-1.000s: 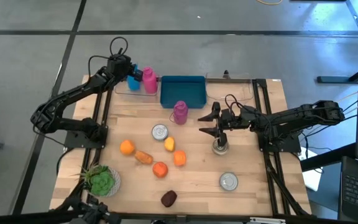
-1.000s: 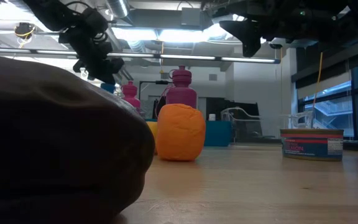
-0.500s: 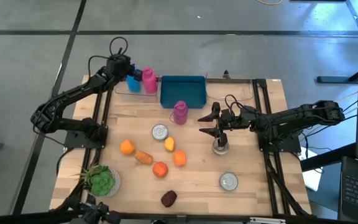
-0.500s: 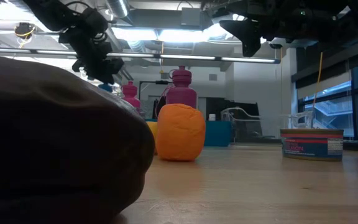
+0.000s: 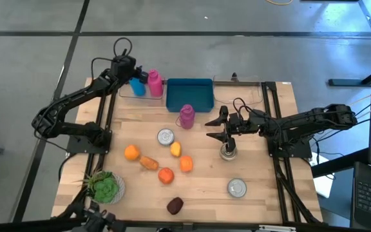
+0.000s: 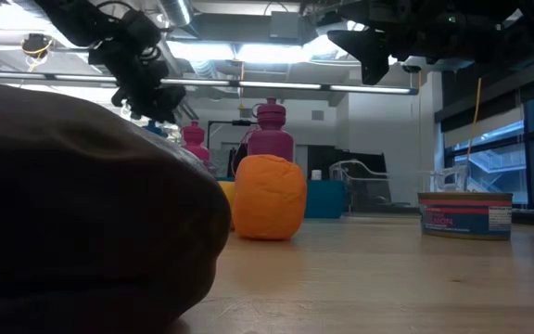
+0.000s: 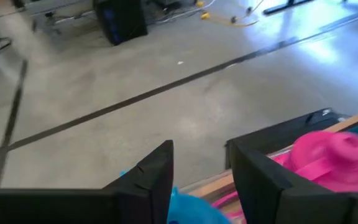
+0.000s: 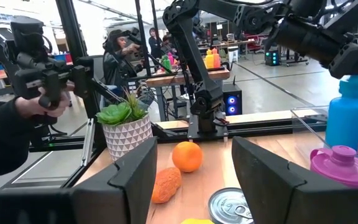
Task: Pick & Place Food Item
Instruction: Put the left orange into the blue bin
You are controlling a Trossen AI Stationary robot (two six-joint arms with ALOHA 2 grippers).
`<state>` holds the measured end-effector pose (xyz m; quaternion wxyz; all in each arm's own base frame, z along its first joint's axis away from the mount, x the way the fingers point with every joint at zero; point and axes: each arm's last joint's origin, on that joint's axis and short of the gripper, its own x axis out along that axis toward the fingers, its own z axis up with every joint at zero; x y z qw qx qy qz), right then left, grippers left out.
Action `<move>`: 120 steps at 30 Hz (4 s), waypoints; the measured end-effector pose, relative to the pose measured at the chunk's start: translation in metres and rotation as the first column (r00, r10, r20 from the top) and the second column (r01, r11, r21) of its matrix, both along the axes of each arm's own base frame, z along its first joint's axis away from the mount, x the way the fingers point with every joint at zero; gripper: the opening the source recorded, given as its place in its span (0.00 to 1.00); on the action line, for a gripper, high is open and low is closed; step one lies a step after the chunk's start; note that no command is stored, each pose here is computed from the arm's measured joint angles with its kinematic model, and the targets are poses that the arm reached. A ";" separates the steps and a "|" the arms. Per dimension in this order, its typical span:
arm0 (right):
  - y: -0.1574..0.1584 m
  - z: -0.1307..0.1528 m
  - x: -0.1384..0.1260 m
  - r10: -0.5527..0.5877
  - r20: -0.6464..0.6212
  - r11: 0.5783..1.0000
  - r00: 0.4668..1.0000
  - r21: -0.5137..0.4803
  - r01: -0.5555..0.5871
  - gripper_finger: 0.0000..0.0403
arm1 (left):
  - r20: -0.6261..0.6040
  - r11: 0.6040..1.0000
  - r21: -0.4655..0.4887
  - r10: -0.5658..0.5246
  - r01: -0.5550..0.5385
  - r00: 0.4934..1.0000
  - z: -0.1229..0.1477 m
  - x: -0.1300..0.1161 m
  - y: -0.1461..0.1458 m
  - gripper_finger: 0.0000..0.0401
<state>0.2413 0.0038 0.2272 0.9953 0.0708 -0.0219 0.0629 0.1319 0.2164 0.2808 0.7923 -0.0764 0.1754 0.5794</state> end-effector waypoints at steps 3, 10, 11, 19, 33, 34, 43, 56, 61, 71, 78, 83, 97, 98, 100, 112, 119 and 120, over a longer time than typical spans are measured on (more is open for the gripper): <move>0.000 0.000 0.000 0.000 0.000 1.000 1.000 0.000 0.000 0.51 | 0.041 0.999 0.034 -0.041 0.039 0.998 0.007 0.000 -0.002 0.43; 0.000 0.000 0.000 -0.001 0.001 1.000 1.000 -0.005 0.001 0.51 | 0.117 0.987 0.096 -0.140 0.129 0.983 0.026 -0.005 -0.016 0.48; 0.000 0.000 0.000 -0.001 0.001 1.000 1.000 -0.011 0.001 0.51 | 0.136 0.984 0.106 -0.157 0.143 0.978 0.029 -0.006 -0.019 0.48; -0.002 0.000 0.000 -0.059 0.003 0.998 0.998 -0.018 0.059 0.52 | 0.281 0.940 0.192 -0.327 0.281 0.903 0.056 -0.018 -0.048 0.47; 0.001 0.008 0.000 0.017 0.073 1.000 0.997 -0.001 -0.017 0.52 | 0.363 0.588 0.229 -0.791 0.776 0.492 0.069 -0.010 -0.087 0.47; 0.001 0.009 0.000 0.035 0.076 0.999 0.996 -0.002 -0.035 0.52 | 0.361 0.547 0.233 -0.816 0.804 0.451 0.070 -0.008 -0.092 0.47; 0.003 0.019 0.004 0.085 0.105 0.996 0.991 -0.009 -0.084 0.52 | 0.310 0.312 0.222 -0.921 0.924 0.236 0.070 0.003 -0.138 0.47; 0.003 0.016 0.004 0.087 0.069 0.995 0.994 0.050 -0.091 0.52 | 0.340 0.413 -0.145 -0.832 0.899 0.438 0.041 -0.020 -0.172 0.47; 0.003 0.016 0.004 0.071 0.069 0.996 0.995 0.055 -0.075 0.52 | 0.392 0.366 -0.245 -0.809 0.898 0.437 0.035 -0.020 -0.182 0.47; 0.002 0.015 0.004 0.042 0.057 0.998 0.997 0.048 -0.045 0.52 | 0.264 0.410 -0.561 -0.735 0.719 0.624 0.008 -0.013 -0.194 0.47; 0.000 0.010 0.005 -0.004 0.008 1.000 1.000 0.030 0.004 0.51 | 0.230 0.326 -0.707 -0.733 0.628 0.640 -0.006 0.005 -0.207 0.47; 0.001 0.010 0.005 -0.004 0.007 1.000 1.000 0.030 0.004 0.51 | 0.158 0.308 -0.782 -0.743 0.542 0.651 -0.017 0.013 -0.218 0.47; 0.001 0.009 0.005 -0.004 -0.001 1.000 1.000 0.030 0.004 0.51 | -0.095 0.419 -0.838 -0.743 0.349 0.663 -0.040 0.024 -0.243 0.47; 0.001 0.009 0.005 -0.004 -0.002 1.000 1.000 0.030 0.004 0.51 | -0.100 0.419 -0.841 -0.743 0.343 0.662 -0.041 0.026 -0.245 0.47; 0.001 0.009 0.005 -0.001 -0.003 1.000 1.000 0.030 0.001 0.51 | -0.107 0.419 -0.846 -0.739 0.329 0.665 -0.043 0.027 -0.247 0.47; 0.001 0.009 0.005 0.004 -0.006 1.000 1.000 0.027 -0.004 0.51 | -0.101 0.412 -0.860 -0.715 0.301 0.691 -0.045 0.028 -0.249 0.47; 0.001 0.007 0.005 0.004 -0.026 1.000 1.000 0.027 -0.003 0.51 | -0.060 0.346 -0.891 -0.730 0.293 0.681 -0.044 0.028 -0.251 0.47; 0.001 0.007 0.005 0.004 -0.028 1.000 1.000 0.027 -0.003 0.51 | -0.055 0.339 -0.894 -0.732 0.292 0.679 -0.044 0.028 -0.251 0.47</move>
